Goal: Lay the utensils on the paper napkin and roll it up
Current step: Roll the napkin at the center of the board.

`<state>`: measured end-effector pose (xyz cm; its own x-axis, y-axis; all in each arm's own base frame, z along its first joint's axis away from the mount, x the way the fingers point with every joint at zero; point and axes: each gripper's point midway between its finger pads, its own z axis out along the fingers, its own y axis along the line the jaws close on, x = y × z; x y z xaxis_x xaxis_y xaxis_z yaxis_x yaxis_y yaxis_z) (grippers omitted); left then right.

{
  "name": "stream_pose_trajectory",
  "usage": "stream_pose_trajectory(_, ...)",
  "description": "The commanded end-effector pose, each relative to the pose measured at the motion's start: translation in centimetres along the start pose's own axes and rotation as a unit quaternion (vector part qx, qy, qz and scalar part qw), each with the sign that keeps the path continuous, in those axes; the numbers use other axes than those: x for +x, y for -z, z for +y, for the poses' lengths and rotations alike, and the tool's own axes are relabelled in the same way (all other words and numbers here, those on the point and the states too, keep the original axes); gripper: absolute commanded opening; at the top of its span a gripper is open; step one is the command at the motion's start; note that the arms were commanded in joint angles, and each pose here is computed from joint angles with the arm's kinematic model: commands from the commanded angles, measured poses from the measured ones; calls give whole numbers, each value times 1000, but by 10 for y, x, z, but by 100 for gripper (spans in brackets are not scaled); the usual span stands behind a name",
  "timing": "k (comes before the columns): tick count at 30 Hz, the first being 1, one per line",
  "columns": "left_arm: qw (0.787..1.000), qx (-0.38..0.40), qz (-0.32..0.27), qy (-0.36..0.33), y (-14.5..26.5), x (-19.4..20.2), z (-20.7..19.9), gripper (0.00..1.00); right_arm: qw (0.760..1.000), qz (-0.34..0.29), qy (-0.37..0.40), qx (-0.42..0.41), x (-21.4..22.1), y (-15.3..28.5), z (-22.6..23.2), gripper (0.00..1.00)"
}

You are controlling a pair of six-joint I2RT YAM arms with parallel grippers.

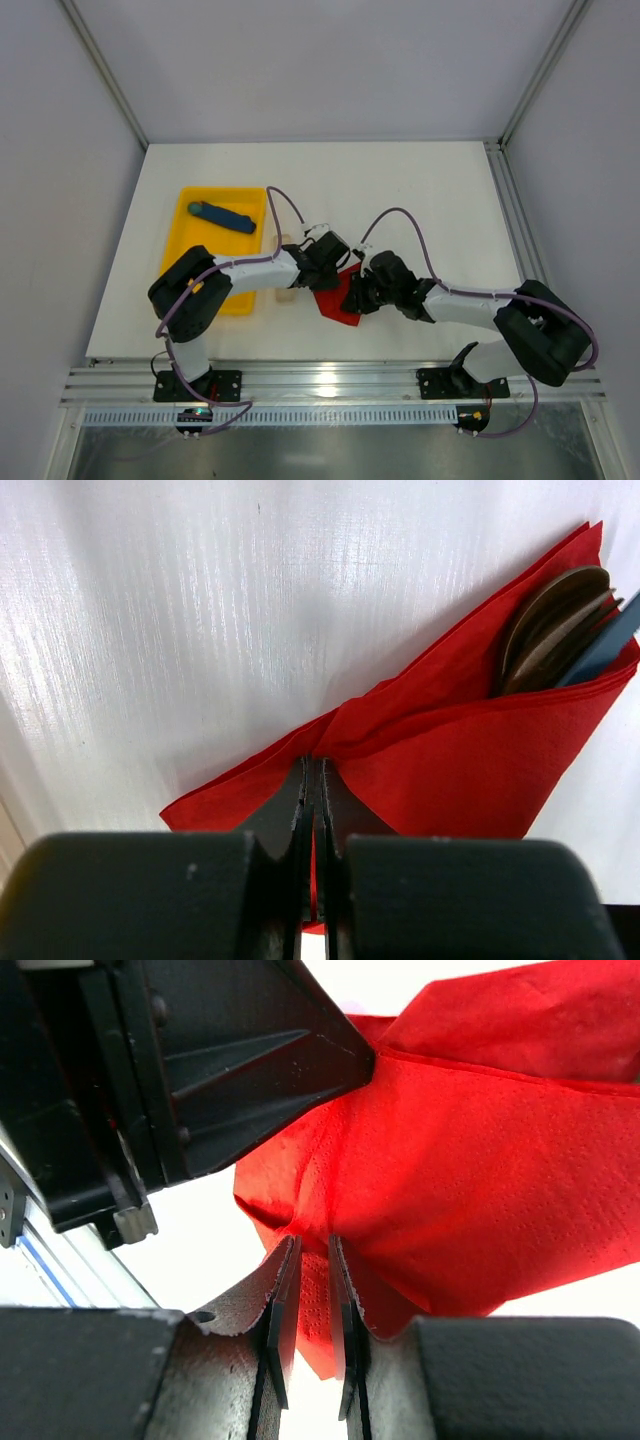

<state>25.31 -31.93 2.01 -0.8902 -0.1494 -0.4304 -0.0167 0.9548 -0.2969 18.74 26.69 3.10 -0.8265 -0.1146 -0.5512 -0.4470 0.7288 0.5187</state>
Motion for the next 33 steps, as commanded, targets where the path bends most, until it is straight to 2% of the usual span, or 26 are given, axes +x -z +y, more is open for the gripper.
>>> stream_pose_trajectory(1,999,-48,7,-12,-4,7,22,0,1000,-14,1,-23,-6,-2,10,25)
stream_pose_trajectory(9,998,-53,7,-15,-6,7,23,0,999,-29,23,-37,-27,12,27,25)
stream_pose_trajectory(20,998,-56,8,-16,-7,7,24,0,997,-9,2,-76,4,12,31,25)
stream_pose_trajectory(25,998,-57,6,-17,-6,6,25,0,998,4,-10,-61,23,8,17,25)
stream_pose_trajectory(33,999,-47,1,-24,4,-2,13,1,998,-6,-8,-58,16,8,18,25)
